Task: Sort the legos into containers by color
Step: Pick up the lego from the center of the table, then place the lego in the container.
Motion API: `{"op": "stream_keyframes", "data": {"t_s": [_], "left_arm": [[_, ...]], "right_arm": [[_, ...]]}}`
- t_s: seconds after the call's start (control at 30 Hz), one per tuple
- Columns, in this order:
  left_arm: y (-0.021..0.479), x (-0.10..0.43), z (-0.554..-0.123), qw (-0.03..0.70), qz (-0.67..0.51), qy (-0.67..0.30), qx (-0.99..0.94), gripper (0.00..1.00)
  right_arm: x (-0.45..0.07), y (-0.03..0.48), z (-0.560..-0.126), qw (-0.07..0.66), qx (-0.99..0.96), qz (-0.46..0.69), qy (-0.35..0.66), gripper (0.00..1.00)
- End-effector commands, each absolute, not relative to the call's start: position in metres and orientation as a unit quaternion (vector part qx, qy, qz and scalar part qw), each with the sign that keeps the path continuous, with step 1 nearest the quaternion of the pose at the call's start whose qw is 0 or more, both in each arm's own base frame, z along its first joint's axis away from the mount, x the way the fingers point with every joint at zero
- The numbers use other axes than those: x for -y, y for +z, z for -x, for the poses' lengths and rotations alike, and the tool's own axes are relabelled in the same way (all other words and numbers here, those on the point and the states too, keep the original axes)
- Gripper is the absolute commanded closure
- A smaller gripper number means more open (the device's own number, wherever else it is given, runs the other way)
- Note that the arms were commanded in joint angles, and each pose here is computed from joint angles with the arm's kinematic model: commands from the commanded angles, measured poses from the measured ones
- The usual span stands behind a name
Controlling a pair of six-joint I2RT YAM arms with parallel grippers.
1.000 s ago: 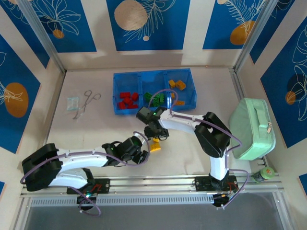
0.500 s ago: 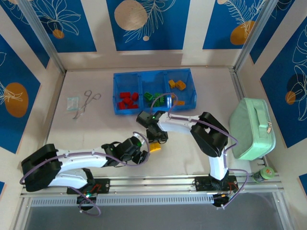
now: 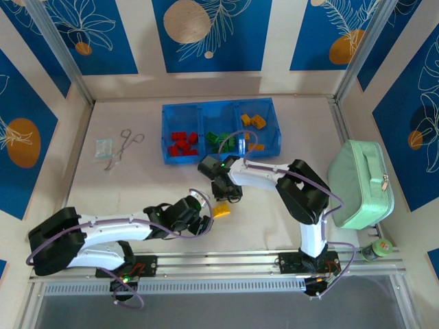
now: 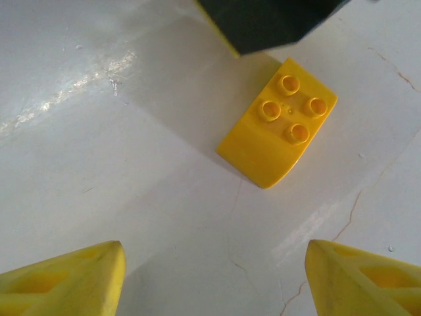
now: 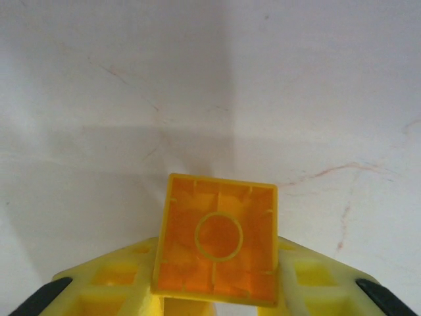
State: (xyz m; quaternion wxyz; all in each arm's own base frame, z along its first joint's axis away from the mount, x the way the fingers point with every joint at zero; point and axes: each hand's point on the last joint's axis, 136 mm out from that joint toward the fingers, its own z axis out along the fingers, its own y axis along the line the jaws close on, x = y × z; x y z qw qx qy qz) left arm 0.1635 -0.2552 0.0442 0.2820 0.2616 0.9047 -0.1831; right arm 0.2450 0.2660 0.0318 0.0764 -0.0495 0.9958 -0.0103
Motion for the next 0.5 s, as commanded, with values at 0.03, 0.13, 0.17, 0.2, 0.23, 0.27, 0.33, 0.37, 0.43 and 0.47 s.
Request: {"op": "stream_keyframes", "data": {"t_s": [0.03, 0.13, 0.17, 0.2, 0.23, 0.27, 0.33, 0.37, 0.43, 0.47], "left_arm": [[0.046, 0.26, -0.159, 0.281, -0.268, -0.192, -0.901, 0.27], [0.045, 0.262, -0.16, 0.28, -0.271, -0.19, -0.901, 0.27], [0.045, 0.262, -0.159, 0.28, -0.272, -0.189, -0.901, 0.27], [0.046, 0.262, -0.159, 0.28, -0.273, -0.188, -0.901, 0.27], [0.048, 0.262, -0.16, 0.281, -0.274, -0.187, -0.901, 0.27], [0.048, 0.262, -0.16, 0.282, -0.275, -0.185, -0.9, 0.27], [0.051, 0.264, -0.161, 0.285, -0.277, -0.185, -0.899, 0.27], [0.052, 0.265, -0.161, 0.287, -0.278, -0.185, -0.898, 0.28], [0.053, 0.266, -0.162, 0.288, -0.281, -0.183, -0.897, 0.27], [0.053, 0.267, -0.162, 0.287, -0.283, -0.183, -0.897, 0.27]], "right_arm": [[-0.244, 0.074, -0.263, 0.117, -0.993, 0.035, -0.007, 0.69], [-0.227, 0.09, -0.276, 0.131, -0.991, 0.021, -0.002, 0.7], [-0.223, 0.096, -0.279, 0.138, -0.99, 0.017, 0.0, 0.71], [-0.216, 0.102, -0.284, 0.144, -0.99, 0.01, 0.003, 0.71], [-0.21, 0.107, -0.289, 0.149, -0.989, 0.004, 0.006, 0.71], [-0.204, 0.111, -0.294, 0.154, -0.988, -0.002, 0.01, 0.71], [-0.19, 0.12, -0.307, 0.162, -0.986, -0.017, 0.021, 0.71], [-0.186, 0.124, -0.313, 0.167, -0.985, -0.024, 0.027, 0.71], [-0.174, 0.131, -0.331, 0.175, -0.983, -0.036, 0.038, 0.71], [-0.171, 0.133, -0.339, 0.177, -0.983, -0.04, 0.041, 0.71]]}}
